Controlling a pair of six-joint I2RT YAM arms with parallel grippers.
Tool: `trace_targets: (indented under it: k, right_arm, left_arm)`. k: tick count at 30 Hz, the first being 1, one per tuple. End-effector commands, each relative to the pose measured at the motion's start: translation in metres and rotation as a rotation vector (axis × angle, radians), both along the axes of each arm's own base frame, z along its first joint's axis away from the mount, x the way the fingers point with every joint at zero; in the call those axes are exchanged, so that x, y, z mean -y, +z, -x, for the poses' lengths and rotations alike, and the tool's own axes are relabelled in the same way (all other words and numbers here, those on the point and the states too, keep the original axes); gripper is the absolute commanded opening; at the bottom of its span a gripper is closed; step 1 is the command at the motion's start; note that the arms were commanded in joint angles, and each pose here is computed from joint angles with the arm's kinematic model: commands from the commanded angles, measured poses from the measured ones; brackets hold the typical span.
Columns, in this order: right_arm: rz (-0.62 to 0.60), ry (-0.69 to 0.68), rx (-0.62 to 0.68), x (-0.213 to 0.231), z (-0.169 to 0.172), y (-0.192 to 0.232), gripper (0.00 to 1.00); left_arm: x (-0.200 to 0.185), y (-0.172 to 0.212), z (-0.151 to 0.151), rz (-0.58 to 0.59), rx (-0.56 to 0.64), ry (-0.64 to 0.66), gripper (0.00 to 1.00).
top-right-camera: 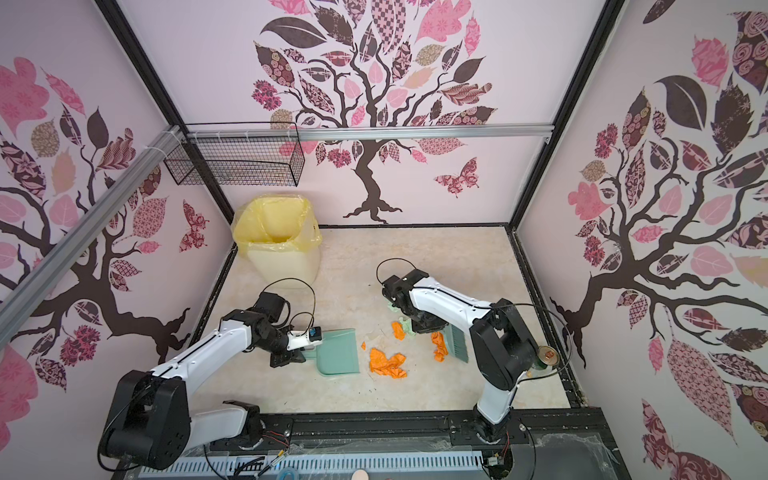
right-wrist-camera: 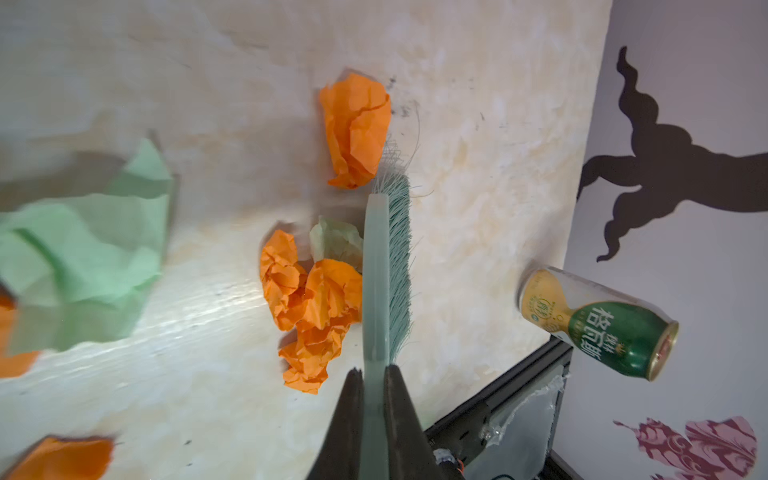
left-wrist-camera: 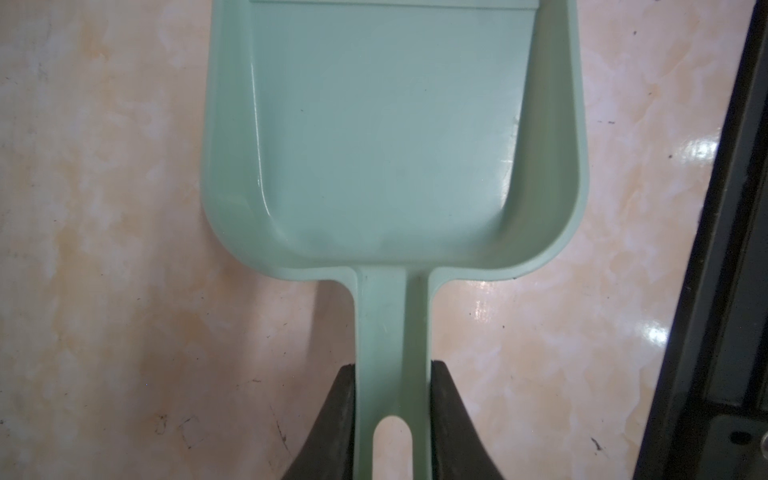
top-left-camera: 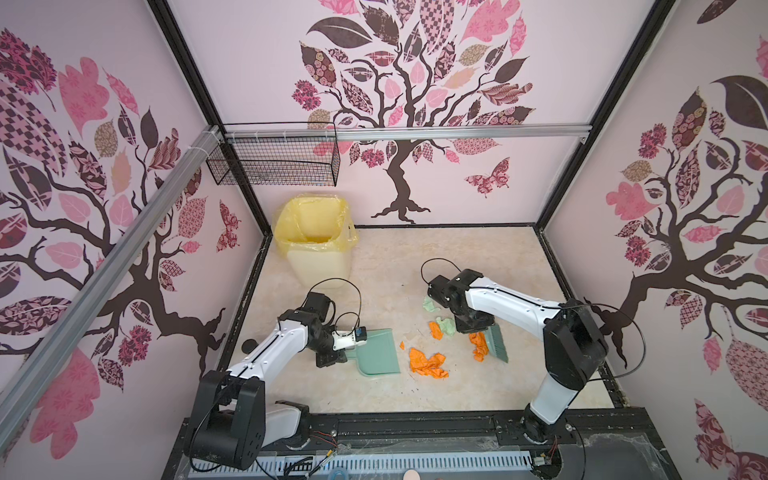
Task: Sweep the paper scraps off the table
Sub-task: 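Sweep scraps near the green can with the brush toward the dustpan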
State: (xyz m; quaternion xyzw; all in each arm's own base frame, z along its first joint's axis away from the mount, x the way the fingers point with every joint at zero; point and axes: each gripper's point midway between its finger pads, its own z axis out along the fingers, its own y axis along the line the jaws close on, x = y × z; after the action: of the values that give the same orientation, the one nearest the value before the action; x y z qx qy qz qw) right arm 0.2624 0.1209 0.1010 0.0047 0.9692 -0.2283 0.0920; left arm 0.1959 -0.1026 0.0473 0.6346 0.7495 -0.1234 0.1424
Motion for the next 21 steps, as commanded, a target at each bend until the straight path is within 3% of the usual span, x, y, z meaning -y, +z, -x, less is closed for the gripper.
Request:
trace_targets:
  k: [1, 7, 13, 21]
  right_arm:
    - [-0.16, 0.0, 0.025, -0.046, -0.018, -0.006, 0.0]
    - [-0.264, 0.032, 0.091, -0.076, -0.042, 0.02, 0.0]
    - [-0.291, 0.053, 0.152, -0.071, -0.041, 0.06, 0.0]
    - [-0.137, 0.117, 0.149, -0.021, -0.013, 0.093, 0.0]
  left_arm:
    - [0.001, 0.002, -0.005, -0.002, 0.003, 0.018, 0.0]
    - [0.002, 0.001, -0.007, 0.006, -0.005, 0.037, 0.0]
    - [0.0, -0.008, -0.01, -0.014, -0.005, 0.059, 0.0]
    - [0.0, -0.011, -0.024, -0.1, 0.06, 0.099, 0.0]
